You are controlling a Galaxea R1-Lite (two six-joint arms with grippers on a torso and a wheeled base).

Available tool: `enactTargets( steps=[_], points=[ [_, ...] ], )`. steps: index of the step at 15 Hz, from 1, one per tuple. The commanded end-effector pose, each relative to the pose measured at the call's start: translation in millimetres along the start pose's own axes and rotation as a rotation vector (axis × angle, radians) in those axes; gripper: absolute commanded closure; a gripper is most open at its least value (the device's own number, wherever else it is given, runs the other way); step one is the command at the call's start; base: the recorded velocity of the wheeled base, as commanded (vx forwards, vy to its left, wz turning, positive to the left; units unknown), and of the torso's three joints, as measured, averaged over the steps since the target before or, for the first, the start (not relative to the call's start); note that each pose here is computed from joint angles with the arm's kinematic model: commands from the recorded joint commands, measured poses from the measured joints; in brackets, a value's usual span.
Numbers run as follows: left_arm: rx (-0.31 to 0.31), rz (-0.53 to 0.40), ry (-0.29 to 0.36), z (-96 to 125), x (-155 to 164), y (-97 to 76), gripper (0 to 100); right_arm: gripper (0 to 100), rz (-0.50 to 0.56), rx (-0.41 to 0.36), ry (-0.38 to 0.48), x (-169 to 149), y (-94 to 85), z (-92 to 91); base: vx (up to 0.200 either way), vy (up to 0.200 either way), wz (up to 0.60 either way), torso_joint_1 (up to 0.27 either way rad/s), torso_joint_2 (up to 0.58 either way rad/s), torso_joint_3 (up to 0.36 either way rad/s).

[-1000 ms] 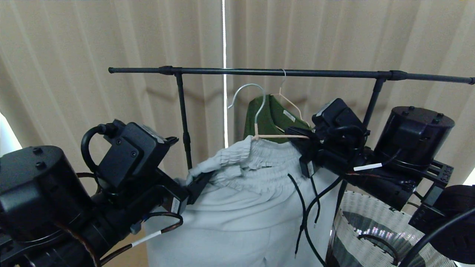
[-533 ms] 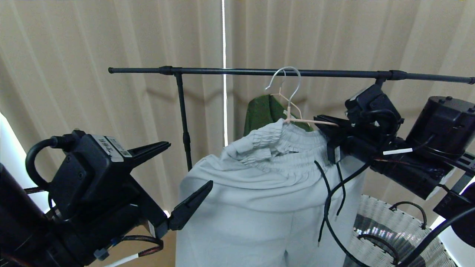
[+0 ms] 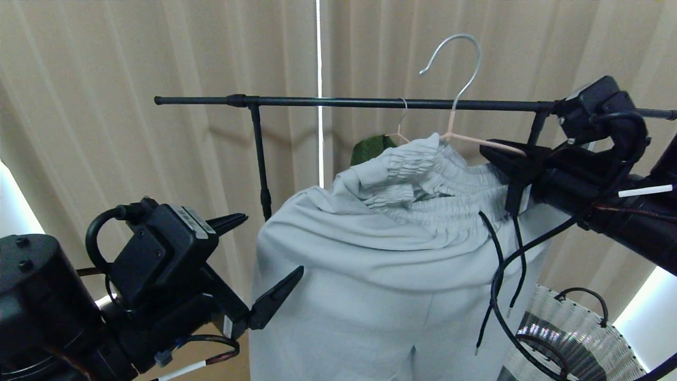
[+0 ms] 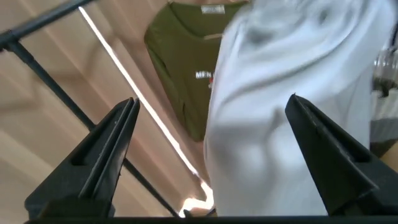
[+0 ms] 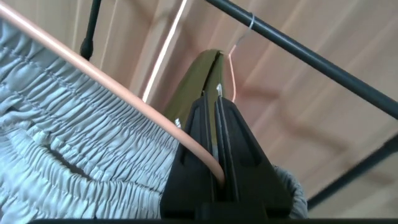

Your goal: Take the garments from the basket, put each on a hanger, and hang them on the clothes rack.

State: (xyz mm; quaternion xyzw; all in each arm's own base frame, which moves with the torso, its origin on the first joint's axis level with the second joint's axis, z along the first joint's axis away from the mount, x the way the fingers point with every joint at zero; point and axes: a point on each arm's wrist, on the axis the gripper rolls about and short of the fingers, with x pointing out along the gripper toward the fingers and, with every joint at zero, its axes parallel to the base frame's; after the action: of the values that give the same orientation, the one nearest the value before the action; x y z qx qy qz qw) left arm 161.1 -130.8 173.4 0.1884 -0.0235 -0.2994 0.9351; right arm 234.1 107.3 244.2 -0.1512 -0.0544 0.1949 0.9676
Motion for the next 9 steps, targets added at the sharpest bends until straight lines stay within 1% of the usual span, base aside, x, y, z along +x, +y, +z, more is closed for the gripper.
enactTargets(
  steps=[1, 2, 4, 7, 9],
  points=[
    [0.001, -0.011, 0.048, -10.9, 2.3, -2.8, 0, 100, -0.015, 0.005, -0.046, -9.4, -4.4, 12.6, 0.000, 0.000, 0.00, 0.000, 0.00, 0.000],
    [0.003, -0.015, 0.066, -15.4, 0.6, -3.8, 0, 100, -0.014, 0.011, -0.053, -11.4, -4.9, 14.0, 0.000, 0.000, 0.00, 0.000, 0.00, 0.000],
    [-0.009, -0.027, 0.070, -17.1, 1.5, -3.8, 0, 100, -0.014, 0.017, -0.064, -14.4, -5.8, 16.9, 0.000, 0.000, 0.00, 0.000, 0.00, 0.000],
    [-0.020, -0.036, 0.083, -24.0, 3.1, 4.6, 0, 100, -0.014, 0.017, -0.074, -16.3, -6.2, 19.2, 0.000, 0.000, 0.00, 0.000, 0.00, 0.000],
    [-0.017, -0.032, 0.098, -27.3, 5.5, 6.0, 0, 100, -0.017, 0.018, -0.076, -16.6, -6.5, 20.0, 0.000, 0.000, 0.00, 0.000, 0.00, 0.000]
  ],
)
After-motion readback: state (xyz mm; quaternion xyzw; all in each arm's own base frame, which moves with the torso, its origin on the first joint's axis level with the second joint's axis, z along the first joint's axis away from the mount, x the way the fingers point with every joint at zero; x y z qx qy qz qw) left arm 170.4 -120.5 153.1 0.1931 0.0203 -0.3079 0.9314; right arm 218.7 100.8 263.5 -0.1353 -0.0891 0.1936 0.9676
